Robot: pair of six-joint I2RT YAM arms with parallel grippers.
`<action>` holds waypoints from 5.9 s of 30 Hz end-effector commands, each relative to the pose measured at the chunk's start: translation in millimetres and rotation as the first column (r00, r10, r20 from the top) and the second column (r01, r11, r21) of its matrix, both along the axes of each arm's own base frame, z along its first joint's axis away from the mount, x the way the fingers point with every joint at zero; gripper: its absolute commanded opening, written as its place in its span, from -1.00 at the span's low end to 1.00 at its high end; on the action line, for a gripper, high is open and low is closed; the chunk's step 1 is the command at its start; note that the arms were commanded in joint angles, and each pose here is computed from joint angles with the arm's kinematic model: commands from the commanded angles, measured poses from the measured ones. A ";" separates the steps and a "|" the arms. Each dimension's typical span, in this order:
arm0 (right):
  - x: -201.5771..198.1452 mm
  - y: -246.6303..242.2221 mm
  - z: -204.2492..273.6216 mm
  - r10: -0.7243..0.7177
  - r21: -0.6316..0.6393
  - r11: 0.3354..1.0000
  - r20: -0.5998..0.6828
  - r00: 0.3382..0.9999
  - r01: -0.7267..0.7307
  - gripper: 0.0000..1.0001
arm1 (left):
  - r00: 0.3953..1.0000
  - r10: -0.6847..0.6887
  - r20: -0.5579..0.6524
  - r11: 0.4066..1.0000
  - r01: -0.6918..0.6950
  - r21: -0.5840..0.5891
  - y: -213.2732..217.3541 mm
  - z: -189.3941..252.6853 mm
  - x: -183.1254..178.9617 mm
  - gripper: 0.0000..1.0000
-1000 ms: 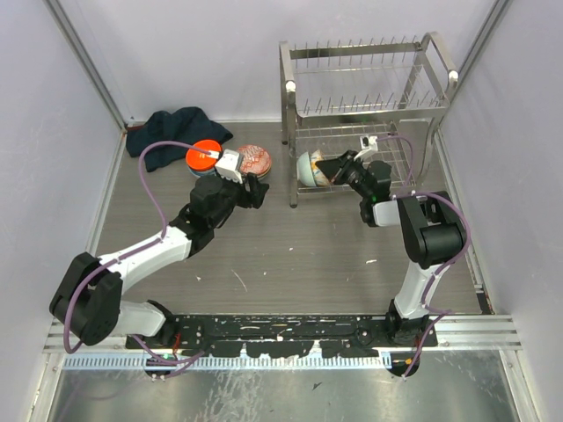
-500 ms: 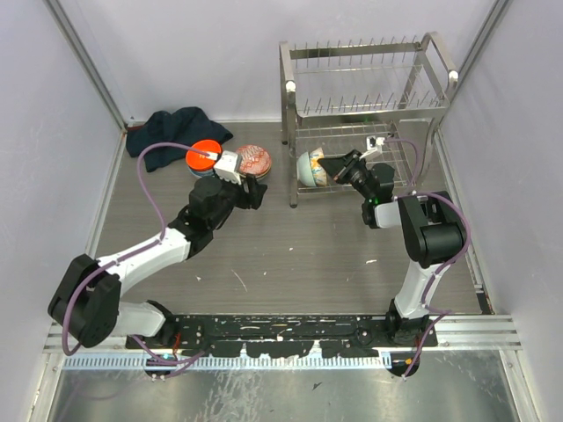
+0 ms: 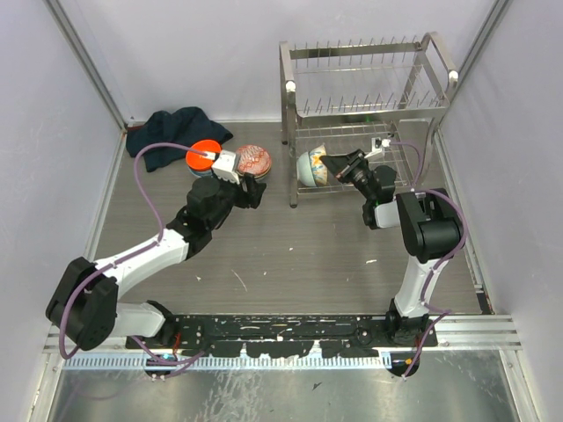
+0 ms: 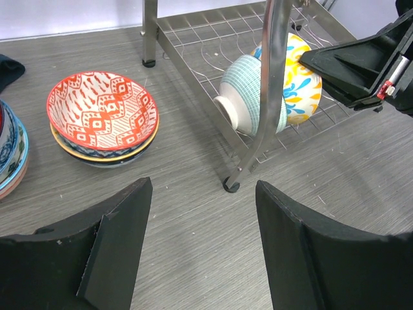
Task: Unload the bowls from the dish rack
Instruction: Pick up the bowl from the dish rack, then place the bowl with the bowl, then pick up the bowl from the dish rack.
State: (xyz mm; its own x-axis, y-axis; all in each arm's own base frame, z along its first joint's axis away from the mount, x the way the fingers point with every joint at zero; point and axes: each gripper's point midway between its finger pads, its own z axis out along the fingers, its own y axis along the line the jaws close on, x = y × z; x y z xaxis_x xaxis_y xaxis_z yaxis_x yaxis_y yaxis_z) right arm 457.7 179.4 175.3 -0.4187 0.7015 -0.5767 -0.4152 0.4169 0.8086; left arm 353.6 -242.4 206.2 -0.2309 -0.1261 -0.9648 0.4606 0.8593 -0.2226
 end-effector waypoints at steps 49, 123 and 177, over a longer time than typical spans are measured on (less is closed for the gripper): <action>-60.4 -35.5 124.4 -0.150 0.100 0.987 0.330 0.932 0.124 -0.99 | 0.989 0.147 0.019 0.988 -0.146 -0.055 30.9 22.8 -5.5 0.43; 43.4 246.9 54.0 0.103 -0.888 0.375 0.323 0.941 0.264 -0.99 | 0.784 0.620 0.004 0.783 -0.618 -0.072 196.0 36.2 -75.4 0.96; -9.7 254.8 113.1 0.150 -0.807 0.532 0.388 0.909 0.257 -0.01 | 0.783 0.622 0.019 0.782 -0.619 -0.081 197.3 37.5 -75.6 0.96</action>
